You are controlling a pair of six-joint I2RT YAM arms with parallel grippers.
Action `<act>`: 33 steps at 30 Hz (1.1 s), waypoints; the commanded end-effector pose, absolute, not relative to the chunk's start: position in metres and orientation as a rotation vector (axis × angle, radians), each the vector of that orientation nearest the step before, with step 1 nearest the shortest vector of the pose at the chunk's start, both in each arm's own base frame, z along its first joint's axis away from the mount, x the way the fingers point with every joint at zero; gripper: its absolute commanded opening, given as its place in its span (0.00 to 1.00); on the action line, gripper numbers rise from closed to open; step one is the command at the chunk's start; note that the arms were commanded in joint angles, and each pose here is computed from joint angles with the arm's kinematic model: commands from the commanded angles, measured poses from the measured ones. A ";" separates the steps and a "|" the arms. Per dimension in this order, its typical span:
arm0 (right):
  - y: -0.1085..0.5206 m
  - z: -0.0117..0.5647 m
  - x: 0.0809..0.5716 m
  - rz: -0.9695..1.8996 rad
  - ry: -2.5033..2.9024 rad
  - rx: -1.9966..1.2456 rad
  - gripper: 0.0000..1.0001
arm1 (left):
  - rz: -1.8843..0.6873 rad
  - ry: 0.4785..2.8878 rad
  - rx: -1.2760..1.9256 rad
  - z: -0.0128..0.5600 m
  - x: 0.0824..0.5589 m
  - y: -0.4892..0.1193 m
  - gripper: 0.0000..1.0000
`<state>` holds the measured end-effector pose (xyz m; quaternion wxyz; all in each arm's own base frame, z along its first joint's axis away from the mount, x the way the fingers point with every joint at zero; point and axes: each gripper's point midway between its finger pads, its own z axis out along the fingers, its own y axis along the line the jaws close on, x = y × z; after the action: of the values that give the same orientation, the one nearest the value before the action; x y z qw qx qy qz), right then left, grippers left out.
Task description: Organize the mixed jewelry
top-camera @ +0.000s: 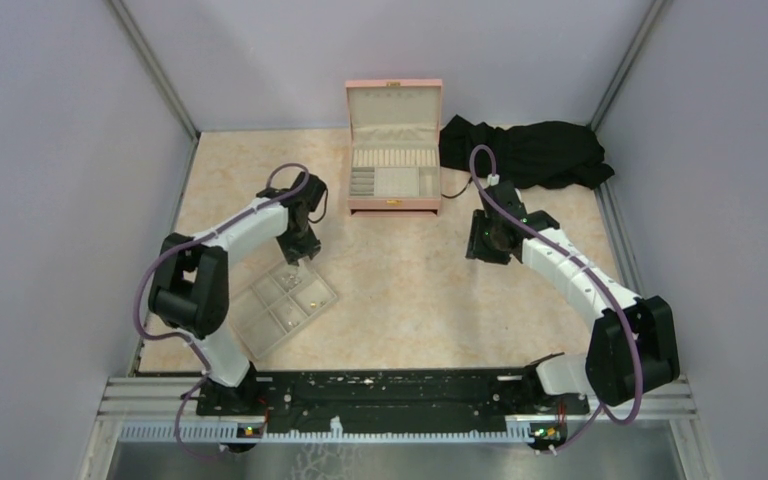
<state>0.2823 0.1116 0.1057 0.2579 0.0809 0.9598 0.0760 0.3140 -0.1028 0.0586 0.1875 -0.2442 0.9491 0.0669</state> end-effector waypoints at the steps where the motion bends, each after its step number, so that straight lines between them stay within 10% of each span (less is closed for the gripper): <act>1: 0.108 0.132 0.298 0.201 2.510 0.210 0.42 | 0.120 2.699 -0.604 0.050 0.334 -0.113 0.42; 14: 0.106 0.130 0.297 0.189 2.508 0.231 0.42 | -0.069 2.772 -0.361 0.053 0.318 -0.170 0.00; 33: 0.029 0.172 0.298 0.181 2.393 0.484 0.42 | -0.559 2.587 1.038 0.060 0.181 -0.408 0.00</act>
<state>0.2973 0.0347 0.1494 0.3151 0.1917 0.9273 0.0638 0.1999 -0.3571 0.0500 0.1465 0.2592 0.9452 -0.1341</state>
